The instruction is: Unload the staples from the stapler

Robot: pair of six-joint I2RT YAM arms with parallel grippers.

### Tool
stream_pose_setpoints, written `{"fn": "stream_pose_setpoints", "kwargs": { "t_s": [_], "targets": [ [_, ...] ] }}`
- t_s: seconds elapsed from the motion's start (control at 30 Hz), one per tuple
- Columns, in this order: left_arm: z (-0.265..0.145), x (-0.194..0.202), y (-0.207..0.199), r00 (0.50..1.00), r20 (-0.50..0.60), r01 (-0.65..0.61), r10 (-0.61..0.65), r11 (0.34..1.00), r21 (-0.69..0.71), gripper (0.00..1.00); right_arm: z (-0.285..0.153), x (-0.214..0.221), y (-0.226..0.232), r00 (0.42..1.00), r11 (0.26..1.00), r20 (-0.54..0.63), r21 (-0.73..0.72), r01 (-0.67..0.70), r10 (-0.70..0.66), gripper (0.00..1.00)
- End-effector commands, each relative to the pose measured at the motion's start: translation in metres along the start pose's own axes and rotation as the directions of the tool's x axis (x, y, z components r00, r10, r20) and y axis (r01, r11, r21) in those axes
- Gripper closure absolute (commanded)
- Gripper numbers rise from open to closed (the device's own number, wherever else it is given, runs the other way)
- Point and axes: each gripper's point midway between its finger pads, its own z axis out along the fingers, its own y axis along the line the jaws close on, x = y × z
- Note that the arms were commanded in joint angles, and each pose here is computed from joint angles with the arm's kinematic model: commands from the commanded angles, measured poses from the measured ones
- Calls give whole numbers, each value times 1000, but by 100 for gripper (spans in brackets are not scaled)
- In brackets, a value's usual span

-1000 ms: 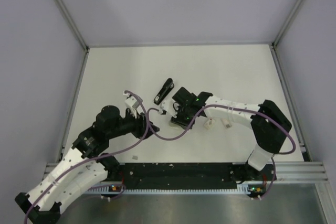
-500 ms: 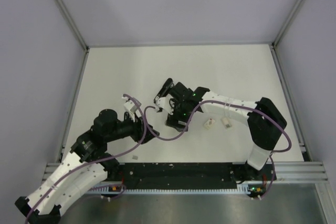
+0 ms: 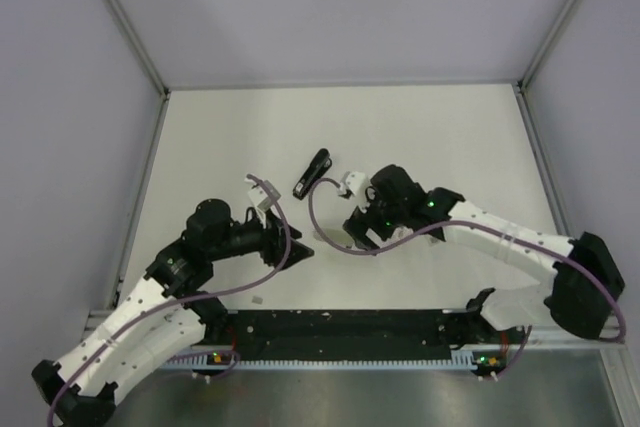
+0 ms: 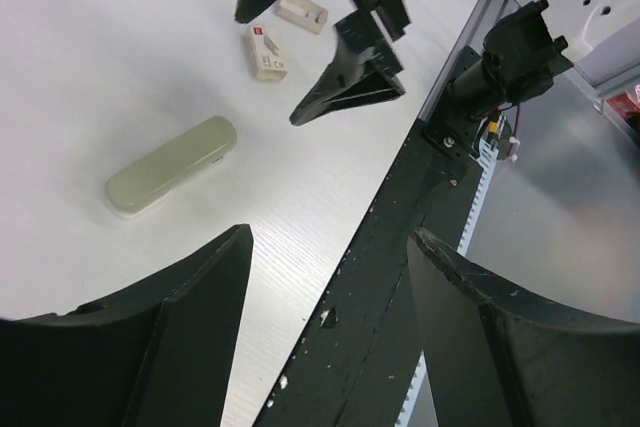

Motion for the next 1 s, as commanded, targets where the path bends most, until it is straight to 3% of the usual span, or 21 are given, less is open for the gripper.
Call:
{"fn": "stream_pose_setpoints", "kwargs": {
  "t_s": [0.0, 0.1, 0.23, 0.33, 0.4, 0.47, 0.57, 0.67, 0.83, 0.97],
  "targets": [
    [18, -15, -1, 998, -2, -65, 65, 996, 55, 30, -33, -9, -23, 946, 951, 220, 145, -273, 238, 6],
    [31, -16, -1, 996, -40, -77, 81, 993, 92, 29, -59, -4, -25, 875, 897, 326, 138, -419, 359, 7],
    [45, -15, -8, 985, -85, -128, 147, 971, 200, 22, -95, -7, -22, 754, 830, 481, 90, -550, 447, 1],
    [60, -17, 0, 971, -124, -177, 206, 961, 211, 21, -112, -9, -11, 709, 829, 534, 26, -558, 460, 1],
    [70, -11, 9, 953, -205, -186, 225, 963, 193, 21, -115, -9, 1, 706, 837, 521, -33, -546, 480, 1],
    [84, -3, 17, 907, -260, -290, 332, 939, 187, 19, -113, -10, 15, 717, 849, 492, -95, -520, 494, 1],
    [99, 13, 26, 787, -321, -482, 526, 850, 210, 18, -108, -7, 20, 721, 847, 472, -119, -518, 508, 1],
    [110, 30, 49, 683, -378, -592, 625, 777, 215, 17, -109, -5, 24, 725, 855, 475, -132, -501, 499, 1],
    [116, 50, 88, 584, -474, -673, 659, 720, 172, 17, -116, -4, 29, 726, 870, 494, -149, -471, 478, 1],
    [122, 64, 103, 558, -506, -683, 658, 710, 171, 18, -115, 1, 36, 734, 871, 478, -173, -459, 482, 1]
  ]
}}
